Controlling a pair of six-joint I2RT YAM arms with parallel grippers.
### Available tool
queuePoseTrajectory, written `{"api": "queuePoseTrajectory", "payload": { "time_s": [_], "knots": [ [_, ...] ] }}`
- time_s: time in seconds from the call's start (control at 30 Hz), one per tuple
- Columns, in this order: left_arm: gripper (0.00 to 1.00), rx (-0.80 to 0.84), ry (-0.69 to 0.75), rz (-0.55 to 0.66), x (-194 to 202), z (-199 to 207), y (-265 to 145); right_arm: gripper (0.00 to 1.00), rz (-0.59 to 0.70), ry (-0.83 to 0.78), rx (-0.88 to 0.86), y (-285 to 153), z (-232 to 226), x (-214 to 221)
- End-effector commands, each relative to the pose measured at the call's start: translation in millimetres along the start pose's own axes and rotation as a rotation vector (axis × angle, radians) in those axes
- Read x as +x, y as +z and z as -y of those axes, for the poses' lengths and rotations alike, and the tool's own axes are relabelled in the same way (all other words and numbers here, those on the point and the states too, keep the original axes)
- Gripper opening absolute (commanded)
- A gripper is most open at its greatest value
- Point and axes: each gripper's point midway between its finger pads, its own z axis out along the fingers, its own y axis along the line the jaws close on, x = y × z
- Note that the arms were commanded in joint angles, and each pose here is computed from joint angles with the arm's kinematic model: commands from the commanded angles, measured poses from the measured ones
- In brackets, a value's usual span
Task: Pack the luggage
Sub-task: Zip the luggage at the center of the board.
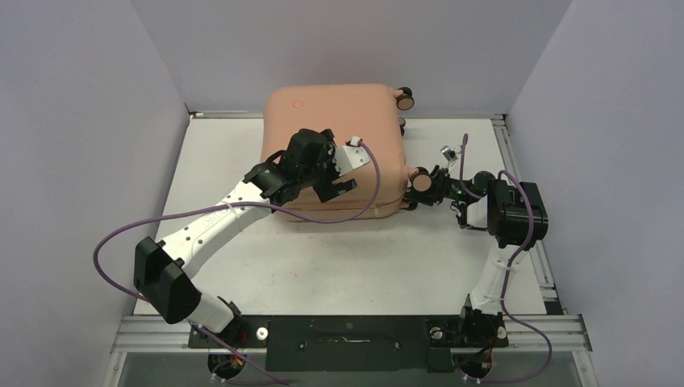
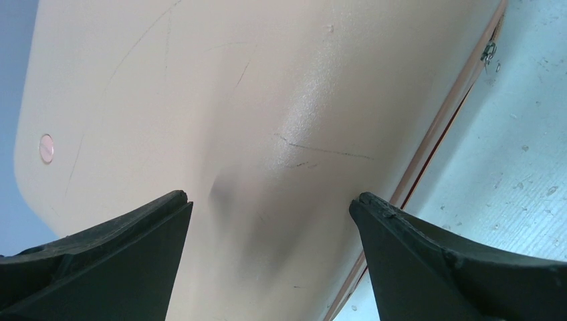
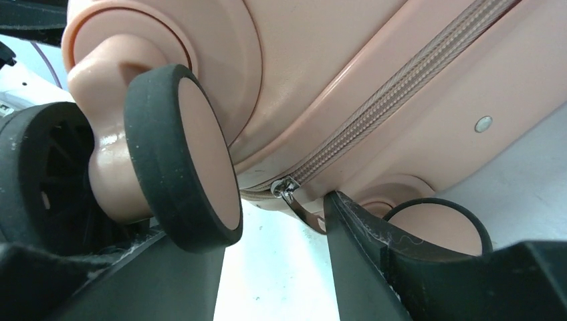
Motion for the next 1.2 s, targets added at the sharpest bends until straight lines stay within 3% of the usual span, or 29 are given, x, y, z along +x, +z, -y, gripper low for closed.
{"api": "queuePoseTrajectory", "payload": {
  "time_s": [0.0, 0.17, 0.33, 0.43, 0.73, 1.17],
  "knots": [
    [0.96, -0.02, 0.006, 0.069, -15, -8, -11, 0.52, -0.08, -0.434, -0.128, 12, -44, -1],
    [0.96, -0.01, 0.004, 0.072, -15, -6, -10, 0.48, -0.076, -0.497, -0.133, 15, -33, -11],
    [0.96, -0.001, -0.007, 0.072, -12, -2, -7, 0.18, -0.07, -0.568, -0.133, 14, -34, -16],
    [0.96, -0.009, -0.032, 0.079, -13, -1, -1, 0.06, -0.066, -0.611, -0.133, 12, -41, -14],
    [0.97, -0.104, -0.107, 0.058, -32, 9, 31, 0.05, -0.055, -0.739, -0.128, 3, -67, -2],
    [0.97, -0.084, -0.15, 0.0, -46, 42, 83, 0.05, -0.035, -0.744, -0.109, 0, -73, 17]
  ]
}}
